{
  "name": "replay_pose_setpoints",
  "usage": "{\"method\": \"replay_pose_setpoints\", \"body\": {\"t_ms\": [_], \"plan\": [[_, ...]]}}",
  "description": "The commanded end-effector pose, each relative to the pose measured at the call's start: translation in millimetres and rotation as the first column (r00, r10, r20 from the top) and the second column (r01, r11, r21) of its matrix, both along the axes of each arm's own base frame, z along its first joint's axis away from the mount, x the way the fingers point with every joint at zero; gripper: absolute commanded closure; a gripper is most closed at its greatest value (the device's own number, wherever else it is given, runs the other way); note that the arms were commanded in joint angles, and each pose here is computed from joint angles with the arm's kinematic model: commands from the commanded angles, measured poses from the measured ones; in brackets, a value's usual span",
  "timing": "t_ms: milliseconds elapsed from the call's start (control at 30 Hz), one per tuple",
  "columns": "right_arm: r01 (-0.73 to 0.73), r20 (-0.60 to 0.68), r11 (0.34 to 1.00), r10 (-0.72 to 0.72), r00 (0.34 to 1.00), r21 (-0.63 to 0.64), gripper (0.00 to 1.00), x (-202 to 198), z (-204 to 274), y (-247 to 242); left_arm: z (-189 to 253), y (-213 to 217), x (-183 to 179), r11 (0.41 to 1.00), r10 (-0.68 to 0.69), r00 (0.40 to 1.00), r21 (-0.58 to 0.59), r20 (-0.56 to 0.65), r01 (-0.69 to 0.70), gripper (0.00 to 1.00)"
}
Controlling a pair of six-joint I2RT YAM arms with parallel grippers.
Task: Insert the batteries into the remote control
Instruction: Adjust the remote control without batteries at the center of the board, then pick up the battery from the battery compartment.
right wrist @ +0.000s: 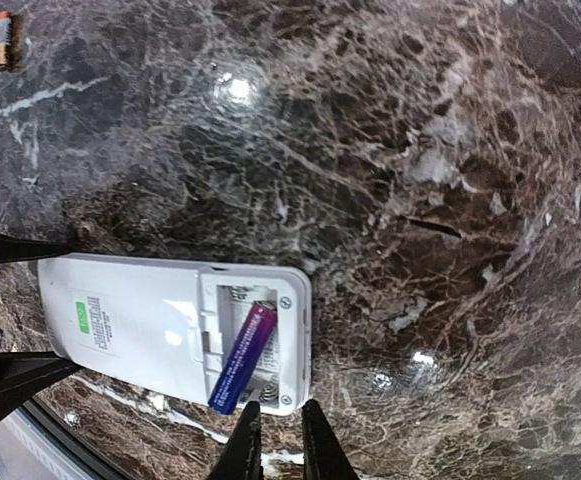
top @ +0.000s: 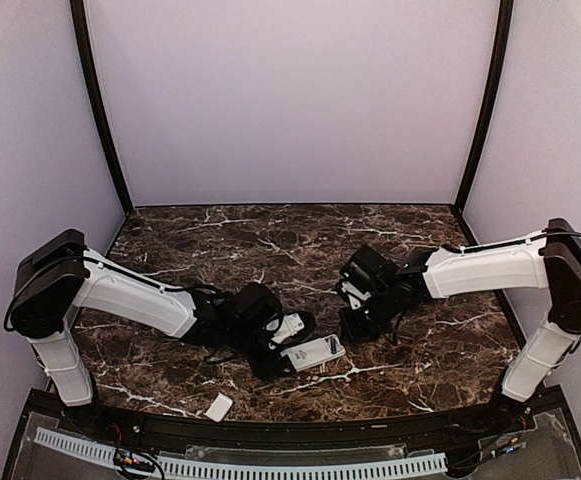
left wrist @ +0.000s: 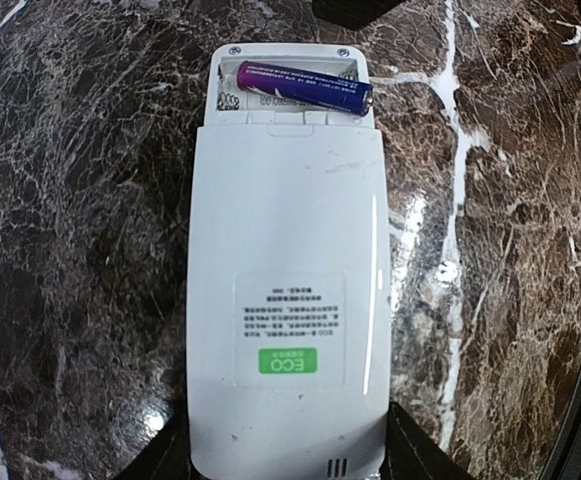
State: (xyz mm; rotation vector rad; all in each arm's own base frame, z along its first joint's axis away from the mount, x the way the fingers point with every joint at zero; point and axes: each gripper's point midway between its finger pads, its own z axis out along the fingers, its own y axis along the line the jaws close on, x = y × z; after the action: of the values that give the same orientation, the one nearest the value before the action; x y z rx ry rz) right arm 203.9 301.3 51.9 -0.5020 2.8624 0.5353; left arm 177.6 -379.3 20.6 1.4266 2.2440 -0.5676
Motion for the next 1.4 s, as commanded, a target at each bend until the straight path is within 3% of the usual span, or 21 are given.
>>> {"method": "replay_pose_setpoints", "body": {"t_ms": [0,233,600,867,1367], "plan": [[0.053,-0.053,0.998,-0.054,0.997,-0.025,0.86,-5.2,-4.9,-0.9,-40.1,31.8,-31.9,0.985,0.031,0.990,0.171,-0.136,-0.007,0.41],[0.030,-0.046,0.999,-0.029,0.999,0.017,0.84,-6.6,1.3,9.8,-41.4,30.1,-36.8,0.982,0.020,0.991,0.187,-0.131,0.004,0.31],[-0.048,-0.027,0.998,0.049,0.998,0.030,0.85,-1.8,3.1,26.3,-36.7,28.9,-40.5,0.986,0.013,0.989,0.168,-0.147,0.012,0.32],[-0.025,-0.038,0.997,0.022,0.999,-0.066,0.90,6.0,-16.3,20.8,-34.8,29.8,-39.9,0.986,0.020,0.990,0.166,-0.143,0.004,0.32],[-0.015,-0.069,0.973,-0.001,0.998,-0.232,0.88,-2.2,-50.6,3.2,-32.6,30.3,-39.8,0.988,0.021,0.990,0.155,-0.137,0.001,0.31]]}}
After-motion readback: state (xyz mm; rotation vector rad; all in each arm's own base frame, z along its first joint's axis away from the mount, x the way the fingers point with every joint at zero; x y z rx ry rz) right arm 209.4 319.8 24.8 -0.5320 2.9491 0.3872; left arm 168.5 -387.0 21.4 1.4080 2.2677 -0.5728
